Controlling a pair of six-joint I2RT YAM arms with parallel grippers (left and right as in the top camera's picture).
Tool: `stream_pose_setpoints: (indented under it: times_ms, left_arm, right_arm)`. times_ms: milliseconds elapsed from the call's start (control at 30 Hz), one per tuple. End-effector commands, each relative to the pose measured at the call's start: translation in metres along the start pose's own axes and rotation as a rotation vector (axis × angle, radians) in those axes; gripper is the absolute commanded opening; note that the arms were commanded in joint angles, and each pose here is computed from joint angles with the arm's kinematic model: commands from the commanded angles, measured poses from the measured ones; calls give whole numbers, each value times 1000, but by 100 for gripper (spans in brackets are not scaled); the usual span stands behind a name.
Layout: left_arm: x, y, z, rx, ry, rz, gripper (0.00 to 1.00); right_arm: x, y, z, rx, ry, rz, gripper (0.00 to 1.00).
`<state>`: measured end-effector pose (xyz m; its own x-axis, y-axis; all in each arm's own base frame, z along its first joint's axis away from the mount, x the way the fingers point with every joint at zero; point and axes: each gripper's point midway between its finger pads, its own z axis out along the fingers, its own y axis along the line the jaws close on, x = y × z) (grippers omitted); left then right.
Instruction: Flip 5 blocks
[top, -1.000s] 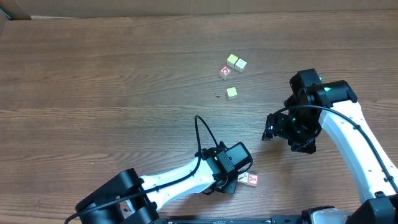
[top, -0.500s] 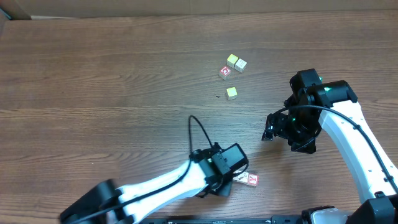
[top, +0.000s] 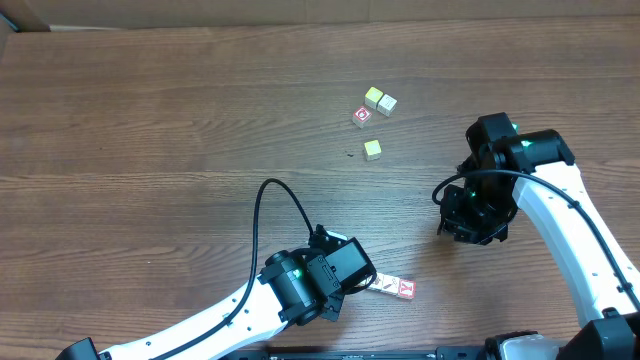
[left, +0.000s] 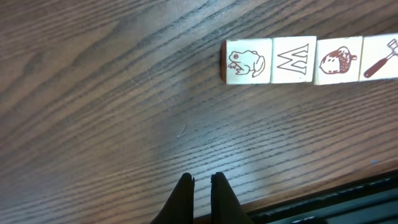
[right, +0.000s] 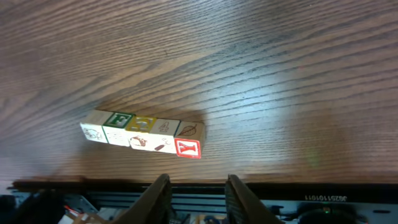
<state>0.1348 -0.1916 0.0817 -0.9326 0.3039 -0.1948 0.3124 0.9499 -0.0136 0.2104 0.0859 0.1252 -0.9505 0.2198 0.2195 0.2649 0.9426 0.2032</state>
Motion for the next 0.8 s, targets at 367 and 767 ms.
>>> stream_pose_setpoints:
  times_ms: [367,767]
  left_arm:
    - [-25,27,-3,-76,-73,-15,4]
    - [-41,52,23,-125,-6,24,4]
  right_arm:
    - [48,-13,31,-72,66,165,25]
    - [75,-1,71,-8,95,229,19]
